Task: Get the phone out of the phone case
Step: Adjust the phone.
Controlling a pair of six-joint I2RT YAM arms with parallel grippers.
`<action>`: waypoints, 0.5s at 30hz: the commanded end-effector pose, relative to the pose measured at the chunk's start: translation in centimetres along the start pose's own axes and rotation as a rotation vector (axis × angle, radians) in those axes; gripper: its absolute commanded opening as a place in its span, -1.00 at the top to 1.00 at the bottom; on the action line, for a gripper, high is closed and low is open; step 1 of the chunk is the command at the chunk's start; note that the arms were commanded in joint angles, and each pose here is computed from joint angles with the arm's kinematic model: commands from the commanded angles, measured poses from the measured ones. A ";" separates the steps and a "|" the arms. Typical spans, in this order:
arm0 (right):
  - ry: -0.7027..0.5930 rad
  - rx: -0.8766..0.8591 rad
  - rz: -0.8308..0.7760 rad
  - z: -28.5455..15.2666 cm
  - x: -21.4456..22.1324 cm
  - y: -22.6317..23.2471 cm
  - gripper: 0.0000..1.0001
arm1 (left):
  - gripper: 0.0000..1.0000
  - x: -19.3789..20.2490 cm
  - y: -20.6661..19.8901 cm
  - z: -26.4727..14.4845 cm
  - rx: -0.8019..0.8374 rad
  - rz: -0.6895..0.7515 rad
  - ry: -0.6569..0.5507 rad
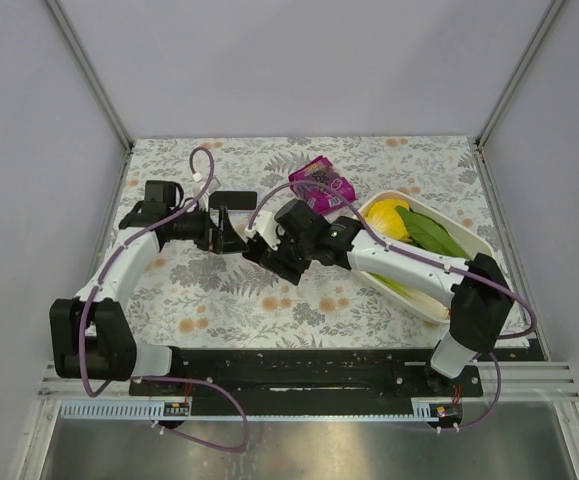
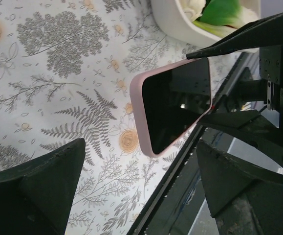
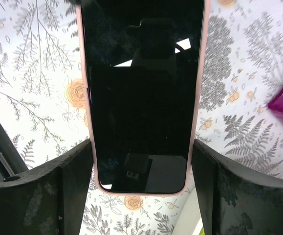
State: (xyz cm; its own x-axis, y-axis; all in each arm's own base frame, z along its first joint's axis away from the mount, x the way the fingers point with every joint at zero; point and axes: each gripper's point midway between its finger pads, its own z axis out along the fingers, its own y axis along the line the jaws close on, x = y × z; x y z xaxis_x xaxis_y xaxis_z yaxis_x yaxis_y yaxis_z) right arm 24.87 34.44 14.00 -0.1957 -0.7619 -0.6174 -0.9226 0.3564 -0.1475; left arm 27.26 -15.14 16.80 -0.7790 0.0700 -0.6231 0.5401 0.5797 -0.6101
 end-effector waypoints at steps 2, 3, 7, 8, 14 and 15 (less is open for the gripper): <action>-0.199 0.092 -0.003 -4.4 -6.3 -2.3 1.00 | -0.93 -2.5 -2.8 -0.1 0.158 -0.021 -0.021; -0.205 0.094 -0.004 -4.5 -6.4 -2.3 1.00 | -0.93 -2.6 -2.7 0.0 0.161 -0.025 -0.019; -0.231 0.097 0.005 -5.1 -7.2 -2.4 1.00 | -0.86 -3.2 -2.9 0.4 0.188 -0.066 -0.009; -0.236 0.096 0.007 -5.3 -7.4 -2.4 1.00 | -0.81 -3.3 -3.1 0.4 0.204 -0.072 -0.006; -0.251 0.106 0.012 -5.4 -7.9 -2.6 1.00 | -0.66 -3.4 -3.8 1.3 0.224 -0.083 0.022; -0.251 0.108 0.014 -5.3 -7.9 -2.7 1.00 | -0.64 -3.2 -3.9 1.5 0.225 -0.086 0.026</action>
State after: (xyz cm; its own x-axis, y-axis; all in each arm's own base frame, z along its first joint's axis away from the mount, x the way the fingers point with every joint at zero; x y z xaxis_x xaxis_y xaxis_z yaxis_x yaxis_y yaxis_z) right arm 25.84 35.20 17.22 -0.1711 -0.7204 -0.6721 -0.9069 0.3818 -0.1784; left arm 28.03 -17.65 18.66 -0.8524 0.0389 -0.5215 0.4830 0.4409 -0.7565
